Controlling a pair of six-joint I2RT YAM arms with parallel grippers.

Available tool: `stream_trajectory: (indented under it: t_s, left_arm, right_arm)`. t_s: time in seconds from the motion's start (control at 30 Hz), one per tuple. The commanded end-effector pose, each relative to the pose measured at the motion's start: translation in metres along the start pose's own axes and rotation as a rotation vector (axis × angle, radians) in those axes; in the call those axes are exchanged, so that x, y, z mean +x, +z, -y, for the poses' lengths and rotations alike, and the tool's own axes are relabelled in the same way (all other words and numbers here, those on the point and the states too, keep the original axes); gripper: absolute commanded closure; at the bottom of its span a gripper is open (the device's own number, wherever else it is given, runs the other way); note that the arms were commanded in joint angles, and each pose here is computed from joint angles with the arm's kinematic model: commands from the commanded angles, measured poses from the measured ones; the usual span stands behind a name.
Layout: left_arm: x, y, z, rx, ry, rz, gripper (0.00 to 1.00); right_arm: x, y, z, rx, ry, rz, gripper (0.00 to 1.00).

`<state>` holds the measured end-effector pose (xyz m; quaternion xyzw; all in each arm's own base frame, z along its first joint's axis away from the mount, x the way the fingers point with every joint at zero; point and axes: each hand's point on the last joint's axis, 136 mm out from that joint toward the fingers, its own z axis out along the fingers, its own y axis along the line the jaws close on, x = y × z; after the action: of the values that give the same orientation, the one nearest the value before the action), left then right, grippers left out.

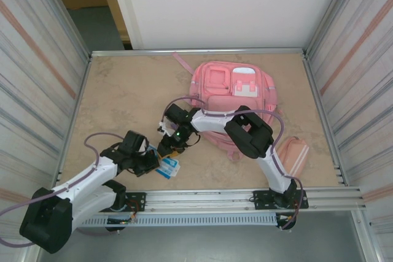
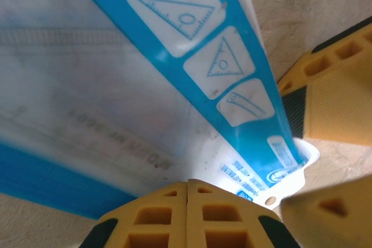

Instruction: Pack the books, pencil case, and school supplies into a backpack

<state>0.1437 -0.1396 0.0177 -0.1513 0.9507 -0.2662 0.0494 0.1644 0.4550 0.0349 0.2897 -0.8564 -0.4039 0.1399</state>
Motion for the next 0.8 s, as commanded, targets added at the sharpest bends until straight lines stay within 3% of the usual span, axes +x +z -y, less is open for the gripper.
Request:
stream_trajectory:
  t_s: [0.0,0.17,0.37,0.43,0.77]
  left_arm:
    - [0.006,0.006,-0.014,-0.037,-0.031,-0.024,1.0]
    - [0.01,0.01,-0.014,-0.026,-0.031,-0.049,1.0]
    - [0.005,-0.005,-0.005,-0.005,-0.026,-0.003,1.0]
    - [0.001,-0.019,0.003,0.007,-0.012,0.028,0.9]
    - [-0.043,-0.101,0.059,0.195,0.08,0.386,0.47]
  right_arm:
    - [0.021,0.014,-0.003,-0.037,0.027,-0.095,0.54]
    - [0.022,0.008,-0.01,-0.057,0.008,-0.088,0.6]
    - [0.018,0.001,-0.006,-0.033,-0.006,-0.059,0.92]
    - [0.017,-0.002,-0.008,-0.024,-0.023,-0.033,0.97]
    - [0.0,-0.077,-0.033,-0.055,-0.137,0.219,1.0]
